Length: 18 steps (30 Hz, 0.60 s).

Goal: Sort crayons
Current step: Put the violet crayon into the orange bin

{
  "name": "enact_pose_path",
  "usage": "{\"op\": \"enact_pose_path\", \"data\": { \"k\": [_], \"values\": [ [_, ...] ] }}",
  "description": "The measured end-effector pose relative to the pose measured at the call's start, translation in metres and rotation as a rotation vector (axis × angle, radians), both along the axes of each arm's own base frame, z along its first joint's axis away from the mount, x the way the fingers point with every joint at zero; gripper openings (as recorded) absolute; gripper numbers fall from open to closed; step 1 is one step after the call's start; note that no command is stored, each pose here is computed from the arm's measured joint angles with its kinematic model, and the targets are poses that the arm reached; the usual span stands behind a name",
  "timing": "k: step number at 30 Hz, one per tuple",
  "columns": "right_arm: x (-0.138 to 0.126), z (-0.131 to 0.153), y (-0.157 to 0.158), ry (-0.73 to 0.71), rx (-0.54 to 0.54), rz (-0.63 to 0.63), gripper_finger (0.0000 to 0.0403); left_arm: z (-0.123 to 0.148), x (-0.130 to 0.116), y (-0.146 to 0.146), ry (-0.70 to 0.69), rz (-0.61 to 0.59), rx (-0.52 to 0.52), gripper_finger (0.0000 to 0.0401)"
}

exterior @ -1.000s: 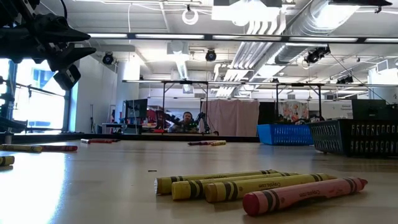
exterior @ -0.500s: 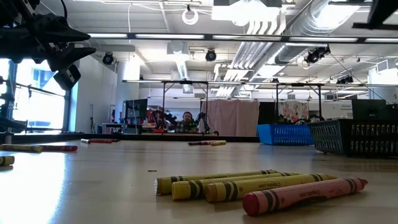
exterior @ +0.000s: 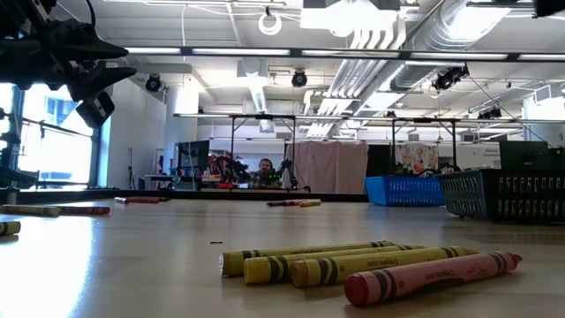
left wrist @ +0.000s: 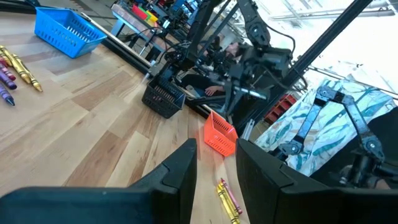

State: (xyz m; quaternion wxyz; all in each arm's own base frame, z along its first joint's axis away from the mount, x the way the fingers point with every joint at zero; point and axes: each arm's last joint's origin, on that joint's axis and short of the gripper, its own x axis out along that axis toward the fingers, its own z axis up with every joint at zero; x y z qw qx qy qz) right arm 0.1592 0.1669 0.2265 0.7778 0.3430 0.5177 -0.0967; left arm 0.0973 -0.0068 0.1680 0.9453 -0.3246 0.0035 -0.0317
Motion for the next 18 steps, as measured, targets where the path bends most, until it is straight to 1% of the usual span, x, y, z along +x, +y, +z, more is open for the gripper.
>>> {"op": "enact_pose_path", "data": {
  "k": [3, 7, 14, 18],
  "values": [
    [-0.002, -0.009, 0.008, 0.065, 0.023, 0.053, 0.0007, 0.000, 0.000, 0.000, 0.000, 0.000, 0.000, 0.0099],
    [-0.004, -0.017, 0.016, 0.094, 0.002, 0.112, 0.0007, 0.000, 0.000, 0.000, 0.000, -0.001, 0.000, 0.0099],
    [-0.004, -0.021, 0.020, 0.097, 0.004, 0.117, 0.0009, 0.000, 0.000, 0.000, 0.000, 0.000, 0.000, 0.0099],
    [-0.003, -0.020, 0.020, 0.093, 0.009, 0.117, 0.0031, 0.000, 0.000, 0.000, 0.000, 0.000, 0.000, 0.0099]
  ]
}}
